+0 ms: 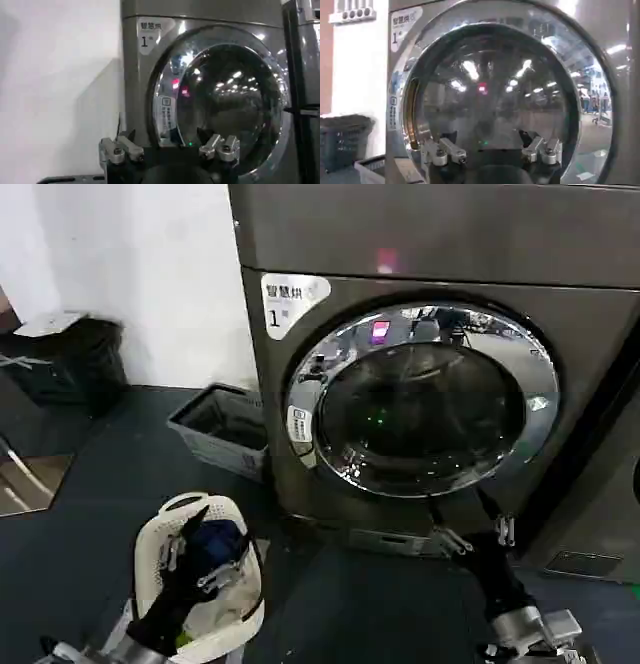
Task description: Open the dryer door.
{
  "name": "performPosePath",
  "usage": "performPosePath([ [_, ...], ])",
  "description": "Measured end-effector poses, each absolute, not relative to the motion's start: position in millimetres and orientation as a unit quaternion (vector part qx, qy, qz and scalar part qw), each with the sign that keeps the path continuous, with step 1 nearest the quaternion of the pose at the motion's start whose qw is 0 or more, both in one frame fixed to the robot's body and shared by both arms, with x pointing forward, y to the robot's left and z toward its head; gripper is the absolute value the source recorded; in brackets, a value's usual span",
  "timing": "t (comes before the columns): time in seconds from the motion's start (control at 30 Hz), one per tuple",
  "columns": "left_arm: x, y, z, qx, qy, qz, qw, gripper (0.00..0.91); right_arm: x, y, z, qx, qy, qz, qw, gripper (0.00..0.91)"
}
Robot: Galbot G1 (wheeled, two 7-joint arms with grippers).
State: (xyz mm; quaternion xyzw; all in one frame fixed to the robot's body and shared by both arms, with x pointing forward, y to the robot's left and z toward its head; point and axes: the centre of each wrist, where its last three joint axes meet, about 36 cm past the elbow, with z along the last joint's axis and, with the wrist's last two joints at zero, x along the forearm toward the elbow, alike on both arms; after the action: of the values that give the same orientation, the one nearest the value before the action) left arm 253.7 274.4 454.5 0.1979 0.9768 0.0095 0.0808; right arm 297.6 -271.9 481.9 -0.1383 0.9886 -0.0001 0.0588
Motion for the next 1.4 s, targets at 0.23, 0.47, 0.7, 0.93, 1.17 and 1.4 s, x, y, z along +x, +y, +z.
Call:
performPosePath([
  [0.23,253.3,273.3,451.7,0.213,0.974,0.008,0.077,0.907,349.0,-295.2,474.7,-0.247,0.967,-0.009,0.061,0.907],
  [0.47,257.2,276.4,449.7,0.215,0.973,0.013,0.078,0.907,404.0,-293.9,474.2,-0.314,0.948,-0.034,0.048,0.907],
  [0.7,255.9,276.7,447.3,0.214,0.974,0.017,0.075,0.907,444.2,-262.2,483.3,-0.359,0.931,-0.046,0.053,0.907],
  [0.93,255.7,277.0,443.9,0.213,0.974,0.024,0.076,0.907,481.3,-228.5,483.9,-0.39,0.918,-0.048,0.054,0.907],
  [1.17,255.1,277.9,441.3,0.213,0.973,0.026,0.08,0.907,510.7,-202.7,476.7,-0.405,0.912,-0.044,0.043,0.907],
  [1.4,254.3,278.3,441.4,0.214,0.973,0.027,0.078,0.907,534.9,-181.9,478.0,-0.42,0.906,-0.031,0.036,0.907],
])
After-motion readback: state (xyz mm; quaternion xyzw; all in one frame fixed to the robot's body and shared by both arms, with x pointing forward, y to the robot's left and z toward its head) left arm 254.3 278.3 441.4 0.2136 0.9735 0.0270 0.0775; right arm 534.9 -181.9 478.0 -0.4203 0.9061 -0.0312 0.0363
